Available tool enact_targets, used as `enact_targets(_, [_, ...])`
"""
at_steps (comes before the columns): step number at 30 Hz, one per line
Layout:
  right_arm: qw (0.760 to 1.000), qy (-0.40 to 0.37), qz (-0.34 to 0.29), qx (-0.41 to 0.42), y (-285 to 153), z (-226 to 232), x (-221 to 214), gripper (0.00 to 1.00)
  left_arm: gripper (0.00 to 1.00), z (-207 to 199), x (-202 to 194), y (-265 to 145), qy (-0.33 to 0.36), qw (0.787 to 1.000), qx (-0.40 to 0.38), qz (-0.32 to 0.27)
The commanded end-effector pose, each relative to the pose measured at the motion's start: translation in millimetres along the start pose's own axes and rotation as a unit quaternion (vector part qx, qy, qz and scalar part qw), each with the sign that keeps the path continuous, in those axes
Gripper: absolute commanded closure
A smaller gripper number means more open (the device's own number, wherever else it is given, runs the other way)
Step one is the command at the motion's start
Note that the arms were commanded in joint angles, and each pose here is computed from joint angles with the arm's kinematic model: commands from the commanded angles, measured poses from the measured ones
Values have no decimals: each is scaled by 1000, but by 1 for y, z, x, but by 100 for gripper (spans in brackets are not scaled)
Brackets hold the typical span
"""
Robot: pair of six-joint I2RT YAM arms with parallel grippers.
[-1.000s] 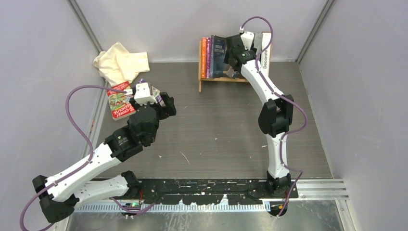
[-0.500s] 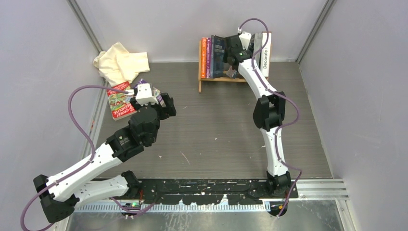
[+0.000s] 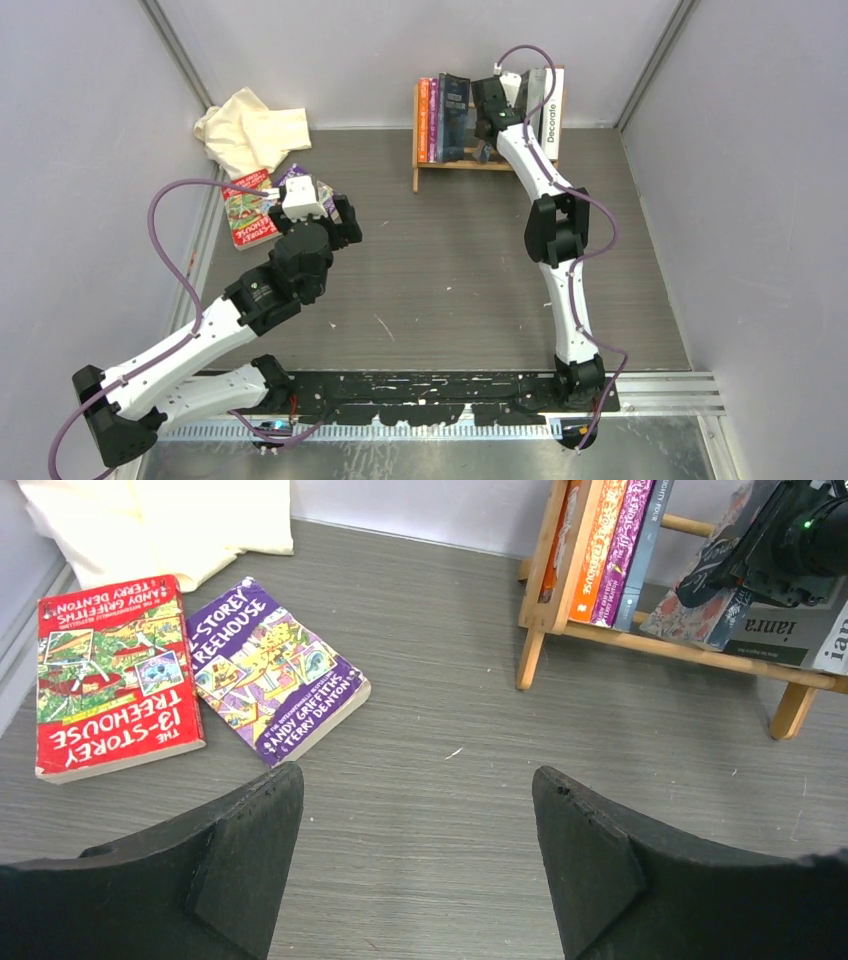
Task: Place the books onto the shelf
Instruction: Adjust the book on the shelf.
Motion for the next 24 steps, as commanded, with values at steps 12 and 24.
enact_targets(12, [993, -30, -68, 90, -33, 30, 31, 81, 16, 1, 8, -1, -48, 999, -4, -21])
enact_targets(24, [987, -51, -71, 133, -33, 60, 20, 80, 16, 10, 7, -7, -55, 998, 7, -24])
Point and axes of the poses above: each gripper's point midway between its finger pads, its own y axis out along the fingers, its own z axis along the line the jaws close on, x = y × z, the point moved 10 cm from there along -y, back along the fingers, and after that the axes turned 12 degrees about -y, right-handed, at the moved point
